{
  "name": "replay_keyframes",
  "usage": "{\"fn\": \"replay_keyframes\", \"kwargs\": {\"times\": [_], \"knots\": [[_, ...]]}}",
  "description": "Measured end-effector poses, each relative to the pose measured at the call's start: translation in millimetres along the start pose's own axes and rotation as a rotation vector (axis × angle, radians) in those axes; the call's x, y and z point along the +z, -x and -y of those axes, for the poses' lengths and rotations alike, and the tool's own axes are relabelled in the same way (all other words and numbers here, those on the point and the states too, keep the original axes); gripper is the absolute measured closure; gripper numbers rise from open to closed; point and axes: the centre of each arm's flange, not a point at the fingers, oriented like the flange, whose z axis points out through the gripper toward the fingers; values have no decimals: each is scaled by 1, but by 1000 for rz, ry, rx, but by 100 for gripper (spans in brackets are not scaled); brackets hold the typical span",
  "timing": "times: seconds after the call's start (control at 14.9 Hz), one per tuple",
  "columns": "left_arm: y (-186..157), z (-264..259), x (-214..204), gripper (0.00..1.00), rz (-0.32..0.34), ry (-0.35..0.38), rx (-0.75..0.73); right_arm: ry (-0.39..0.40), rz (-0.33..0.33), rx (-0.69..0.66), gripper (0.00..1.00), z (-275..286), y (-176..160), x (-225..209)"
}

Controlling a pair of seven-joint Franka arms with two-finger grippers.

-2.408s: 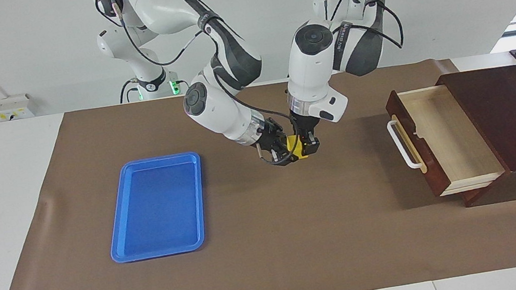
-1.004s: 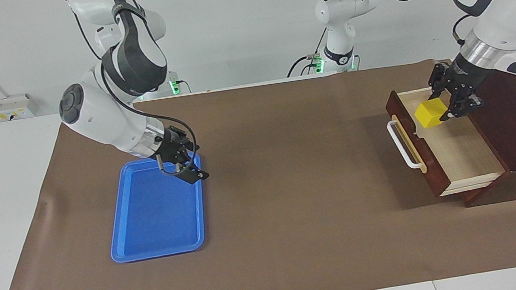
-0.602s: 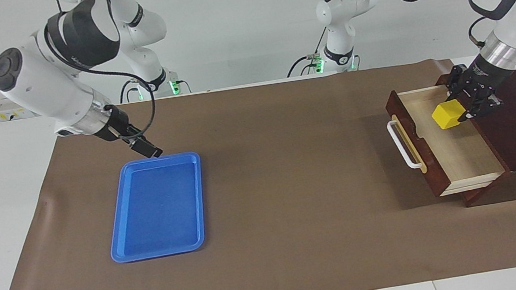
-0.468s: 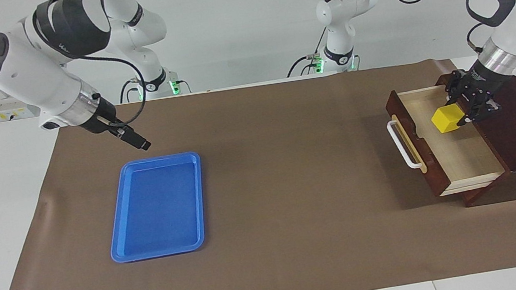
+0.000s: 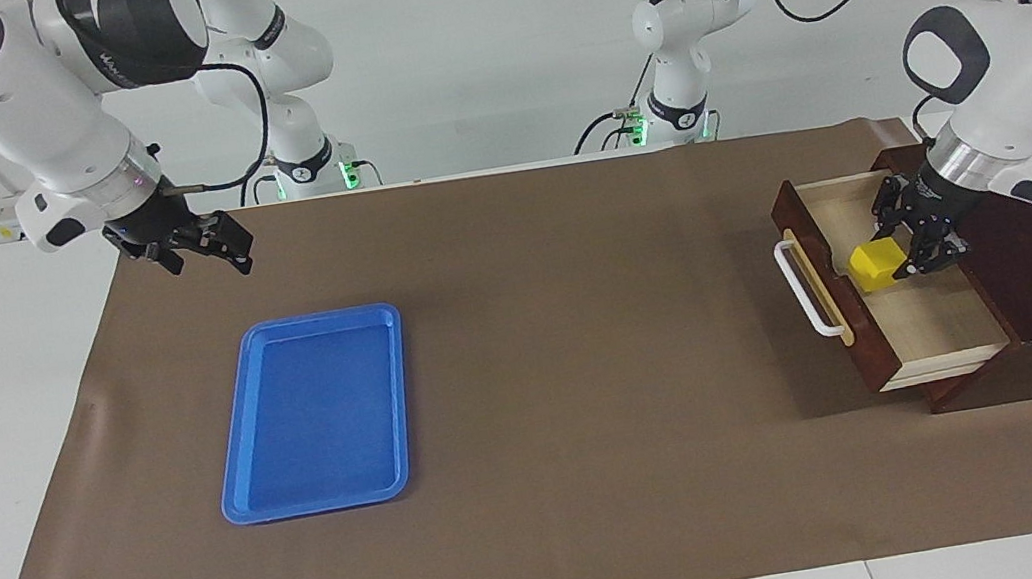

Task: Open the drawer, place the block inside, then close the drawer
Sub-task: 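Lower the left gripper's cube into the drawer while the right gripper retracts, then open the left gripper to release the cube inside the drawer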

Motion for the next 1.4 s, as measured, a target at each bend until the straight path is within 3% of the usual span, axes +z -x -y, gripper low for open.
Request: {"fn": "replay_keyframes", "kwargs": {"times": [0.2, 0.67, 0.87, 1.07, 1.2, 1.34, 1.4], "knots": [[0, 7, 17, 44, -2, -11, 1, 44, -7, -89, 0, -1, 0, 0], [-2, 14, 22, 44, -29, -13, 15, 47, -14, -155, 0, 5, -1, -1], [-2, 14, 22, 44, -29, -13, 17, 44, -64, -160, 0, 6, -6, -5], [-2, 14, 21, 42, -35, -12, 21, 43, -72, -163, 0, 8, -6, -6], [-2, 13, 19, 28, -55, -10, 35, 43, -72, -169, 0, 8, -6, -6], [1, 10, 8, 3, -69, -1, 47, 45, -71, -205, 0, 8, -6, -6], [4, 8, -2, 0, -70, 6, 52, 45, -71, -217, 0, 9, -6, -6]]}}
